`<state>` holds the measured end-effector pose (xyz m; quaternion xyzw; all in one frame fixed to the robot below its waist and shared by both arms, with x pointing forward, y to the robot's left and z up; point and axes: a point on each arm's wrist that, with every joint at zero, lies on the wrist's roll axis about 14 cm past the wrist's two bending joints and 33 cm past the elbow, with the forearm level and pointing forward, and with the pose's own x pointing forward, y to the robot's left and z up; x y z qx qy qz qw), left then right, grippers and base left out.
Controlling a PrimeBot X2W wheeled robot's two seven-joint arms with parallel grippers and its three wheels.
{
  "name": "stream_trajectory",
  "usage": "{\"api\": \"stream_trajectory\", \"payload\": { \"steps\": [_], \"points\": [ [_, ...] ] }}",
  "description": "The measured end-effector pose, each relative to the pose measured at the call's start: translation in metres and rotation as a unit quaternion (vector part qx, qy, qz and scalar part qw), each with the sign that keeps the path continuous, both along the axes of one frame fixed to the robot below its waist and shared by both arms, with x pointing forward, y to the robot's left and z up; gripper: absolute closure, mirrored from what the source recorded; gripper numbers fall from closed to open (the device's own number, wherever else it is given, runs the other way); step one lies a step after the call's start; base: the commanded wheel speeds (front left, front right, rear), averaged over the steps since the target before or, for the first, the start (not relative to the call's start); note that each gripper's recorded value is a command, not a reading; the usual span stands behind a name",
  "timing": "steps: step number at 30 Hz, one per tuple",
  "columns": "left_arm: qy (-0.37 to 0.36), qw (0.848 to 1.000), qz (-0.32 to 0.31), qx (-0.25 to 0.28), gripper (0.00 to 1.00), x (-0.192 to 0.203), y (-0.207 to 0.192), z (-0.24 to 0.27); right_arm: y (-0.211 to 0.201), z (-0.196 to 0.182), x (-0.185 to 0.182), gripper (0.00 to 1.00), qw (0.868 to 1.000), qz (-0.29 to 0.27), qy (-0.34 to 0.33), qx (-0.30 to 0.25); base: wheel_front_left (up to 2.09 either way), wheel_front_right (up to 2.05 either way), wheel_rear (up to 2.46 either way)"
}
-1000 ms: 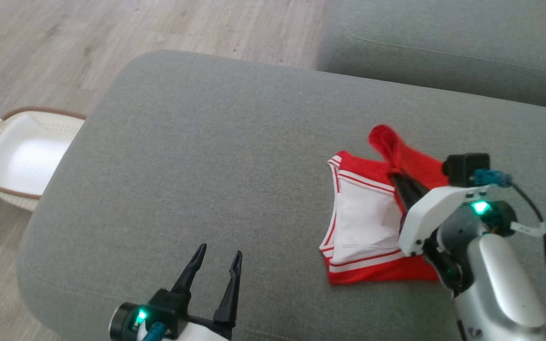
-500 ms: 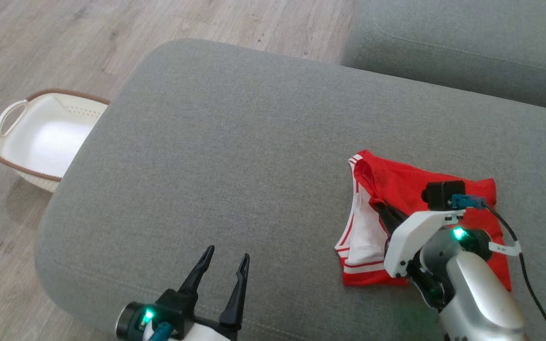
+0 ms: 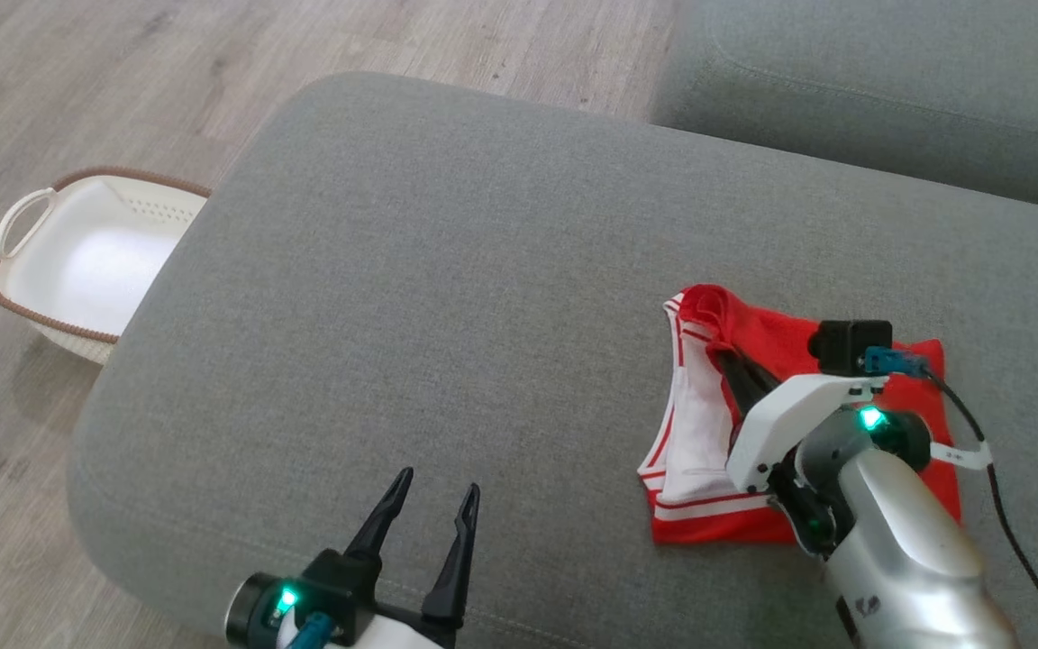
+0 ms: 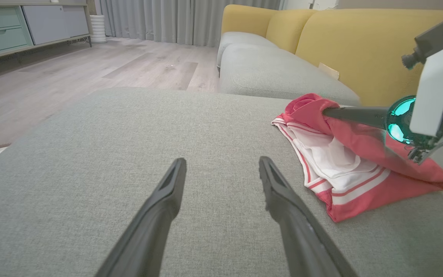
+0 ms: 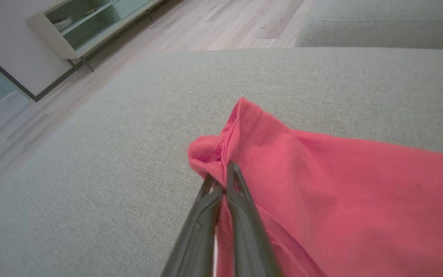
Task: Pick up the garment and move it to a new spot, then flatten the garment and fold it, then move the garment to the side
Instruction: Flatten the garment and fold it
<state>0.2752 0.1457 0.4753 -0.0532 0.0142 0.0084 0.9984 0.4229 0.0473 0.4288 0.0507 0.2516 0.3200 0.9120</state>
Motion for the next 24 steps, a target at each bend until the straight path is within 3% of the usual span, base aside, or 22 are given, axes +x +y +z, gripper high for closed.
{"api": "stream_trajectory", "payload": {
  "steps": [1, 2, 8, 12, 18, 24],
  "points": [
    [0.0, 1.0, -0.001, 0.0, 0.0, 0.0, 0.0, 0.0, 0.001, -0.001, -0.001, 0.11, 1.0, -0.001, 0.003, 0.006, 0.0, 0.0, 0.0],
    [0.001, 1.0, -0.002, -0.001, 0.0, 0.001, -0.001, 0.0, 0.003, -0.002, -0.002, 0.0, 1.0, -0.002, 0.007, 0.013, 0.0, 0.0, 0.0],
    [0.001, 1.0, -0.01, -0.002, 0.0, 0.003, -0.005, -0.001, 0.017, 0.008, -0.013, 0.0, 0.996, -0.004, 0.027, 0.082, 0.0, 0.0, 0.0],
    [-0.007, 1.0, -0.017, -0.002, 0.0, 0.005, -0.008, 0.003, 0.011, 0.036, -0.002, 0.0, 0.992, -0.029, -0.014, 0.122, 0.0, 0.0, 0.0],
    [-0.021, 1.0, -0.021, -0.001, 0.0, 0.007, -0.01, 0.01, -0.05, 0.06, 0.023, 0.0, 0.982, -0.119, -0.089, 0.113, 0.0, 0.0, 0.0],
    [-0.027, 0.999, -0.033, -0.001, 0.0, 0.011, -0.015, 0.013, -0.109, 0.061, 0.022, 0.0, 0.97, -0.188, -0.123, 0.09, 0.0, 0.0, 0.0]
  ]
}}
